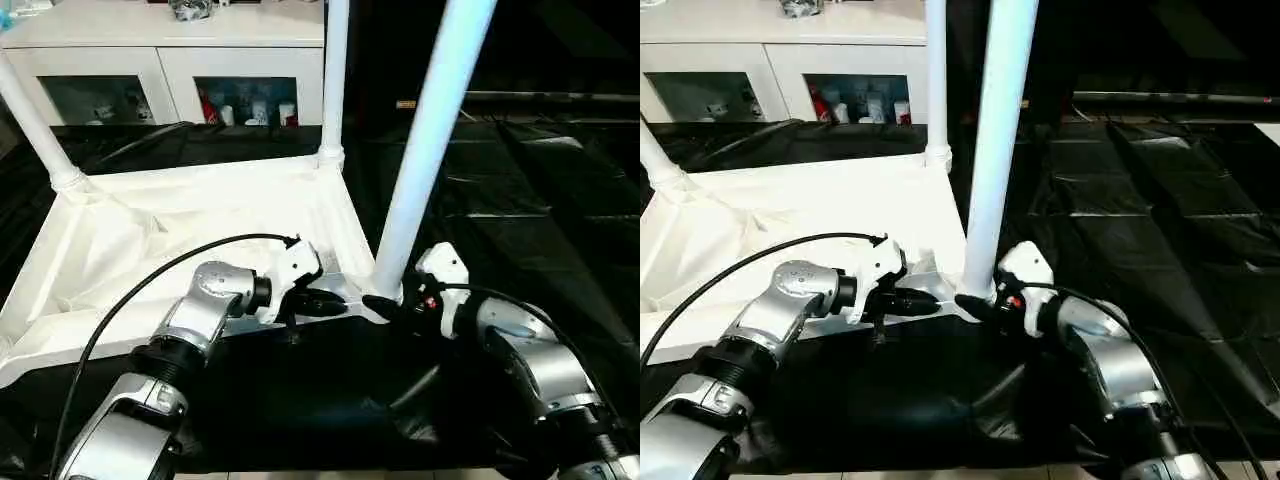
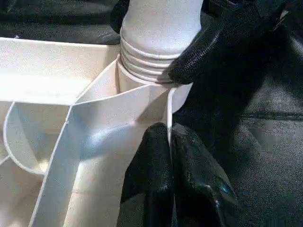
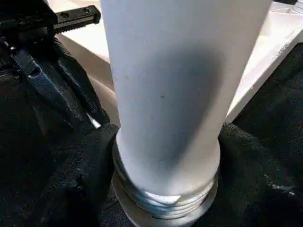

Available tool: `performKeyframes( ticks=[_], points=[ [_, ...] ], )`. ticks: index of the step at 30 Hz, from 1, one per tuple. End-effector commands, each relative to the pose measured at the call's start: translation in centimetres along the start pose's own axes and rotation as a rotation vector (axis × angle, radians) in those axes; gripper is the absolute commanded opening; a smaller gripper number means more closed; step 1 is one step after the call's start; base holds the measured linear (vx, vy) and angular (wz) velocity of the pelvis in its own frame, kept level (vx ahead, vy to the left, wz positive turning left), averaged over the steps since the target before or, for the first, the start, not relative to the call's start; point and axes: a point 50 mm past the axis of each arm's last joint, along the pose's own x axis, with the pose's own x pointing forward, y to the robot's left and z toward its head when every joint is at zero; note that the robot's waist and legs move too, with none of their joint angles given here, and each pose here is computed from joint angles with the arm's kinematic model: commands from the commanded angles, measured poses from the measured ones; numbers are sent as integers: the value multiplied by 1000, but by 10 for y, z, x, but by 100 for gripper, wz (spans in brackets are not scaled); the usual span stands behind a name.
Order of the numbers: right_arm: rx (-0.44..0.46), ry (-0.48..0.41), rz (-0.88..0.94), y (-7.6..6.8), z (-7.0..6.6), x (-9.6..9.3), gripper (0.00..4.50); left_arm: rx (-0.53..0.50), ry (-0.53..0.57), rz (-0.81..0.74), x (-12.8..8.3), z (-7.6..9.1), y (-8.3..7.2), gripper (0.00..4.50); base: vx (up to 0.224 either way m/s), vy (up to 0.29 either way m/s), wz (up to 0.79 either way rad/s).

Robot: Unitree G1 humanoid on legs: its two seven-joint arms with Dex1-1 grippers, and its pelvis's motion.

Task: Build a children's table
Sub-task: Rotate leg to tighten

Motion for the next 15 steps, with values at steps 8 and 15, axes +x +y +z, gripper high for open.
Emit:
performKeyframes(
  ticks=[8, 15],
  points=[
    [21, -26, -52, -3, -2, 3, 274, -58, -65, -16, 2, -3, -5, 0, 0, 0, 0],
    [185, -55, -355, 4, -18, 27, 273, -99, -111, 92, 33, 4, -5, 0, 0, 0, 0]
  ],
)
